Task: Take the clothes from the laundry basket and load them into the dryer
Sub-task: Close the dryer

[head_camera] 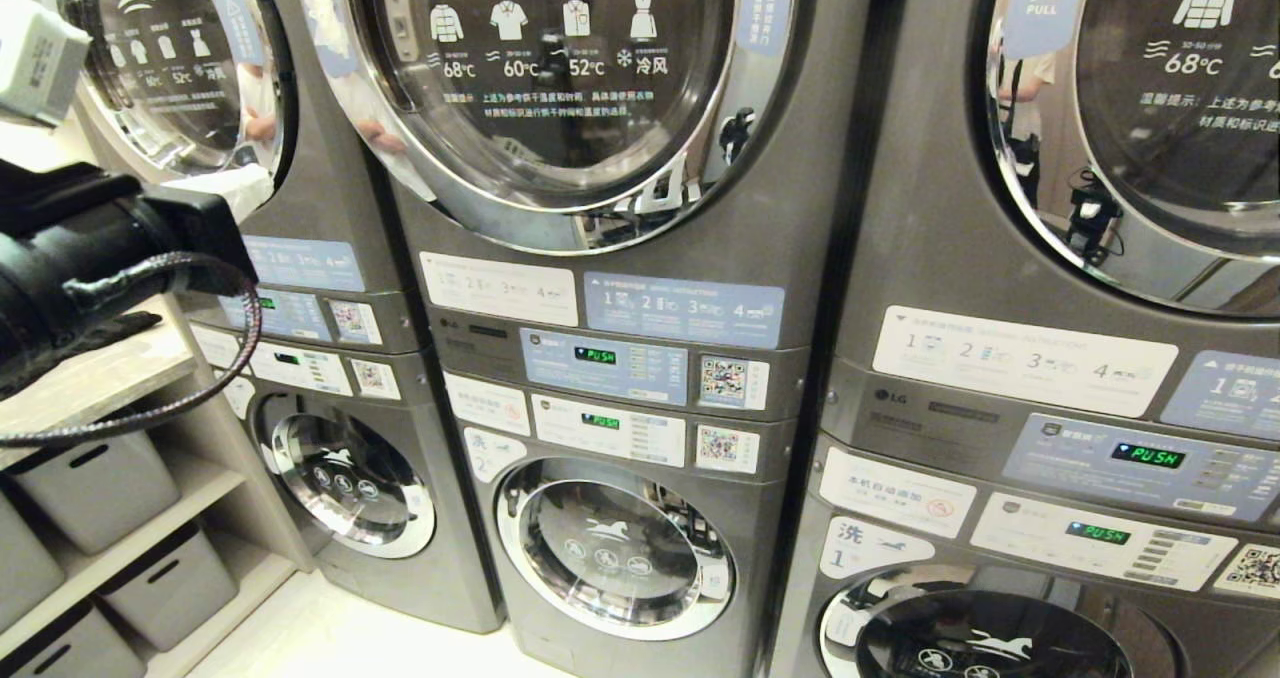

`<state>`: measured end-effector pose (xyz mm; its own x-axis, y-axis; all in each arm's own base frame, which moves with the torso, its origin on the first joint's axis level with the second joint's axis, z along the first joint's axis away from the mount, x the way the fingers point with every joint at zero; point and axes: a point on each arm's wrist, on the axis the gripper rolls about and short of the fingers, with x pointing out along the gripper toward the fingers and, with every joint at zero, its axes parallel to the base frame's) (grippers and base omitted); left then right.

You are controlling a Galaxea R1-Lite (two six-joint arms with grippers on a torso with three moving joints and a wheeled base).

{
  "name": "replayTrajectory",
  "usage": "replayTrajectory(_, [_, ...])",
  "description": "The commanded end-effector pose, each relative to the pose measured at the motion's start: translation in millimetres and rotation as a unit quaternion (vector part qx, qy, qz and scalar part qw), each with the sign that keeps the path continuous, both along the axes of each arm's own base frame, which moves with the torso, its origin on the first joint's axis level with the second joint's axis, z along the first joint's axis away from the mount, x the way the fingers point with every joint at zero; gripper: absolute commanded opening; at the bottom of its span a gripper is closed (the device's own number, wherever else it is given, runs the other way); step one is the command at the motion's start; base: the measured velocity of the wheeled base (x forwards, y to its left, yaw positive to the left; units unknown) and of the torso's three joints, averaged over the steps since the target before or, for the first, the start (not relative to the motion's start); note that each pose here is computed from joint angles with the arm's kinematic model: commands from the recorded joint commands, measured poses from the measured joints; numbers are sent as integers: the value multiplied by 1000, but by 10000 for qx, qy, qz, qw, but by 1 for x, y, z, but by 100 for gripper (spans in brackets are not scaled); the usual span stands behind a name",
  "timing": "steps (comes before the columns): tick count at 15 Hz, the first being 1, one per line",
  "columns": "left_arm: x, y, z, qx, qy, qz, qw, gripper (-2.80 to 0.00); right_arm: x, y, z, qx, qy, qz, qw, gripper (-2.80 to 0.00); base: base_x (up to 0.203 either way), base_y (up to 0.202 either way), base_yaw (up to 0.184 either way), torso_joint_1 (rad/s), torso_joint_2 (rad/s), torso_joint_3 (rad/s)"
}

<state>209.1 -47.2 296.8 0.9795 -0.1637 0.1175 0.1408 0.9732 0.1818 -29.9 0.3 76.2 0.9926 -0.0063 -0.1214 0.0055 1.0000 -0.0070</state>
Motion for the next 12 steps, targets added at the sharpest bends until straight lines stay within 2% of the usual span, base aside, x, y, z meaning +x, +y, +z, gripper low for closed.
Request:
replayTrajectory(1, [-9, 2, 4, -26, -116, 9, 9999, -280, 0, 0, 0, -2, 5, 1, 10000, -280, 0, 0, 0, 0, 0, 0])
replayTrajectory(7, [-17, 4, 3, -37, -124, 70, 9999, -280, 0, 0, 0, -2, 5, 0, 10000, -280, 12, 0, 0, -1, 0, 0])
replayTrajectory(12, [-24, 6, 1, -36, -134, 71, 9999, -280, 0, 0, 0, -2, 5, 1, 10000, -280, 190, 0, -1, 10, 2, -1])
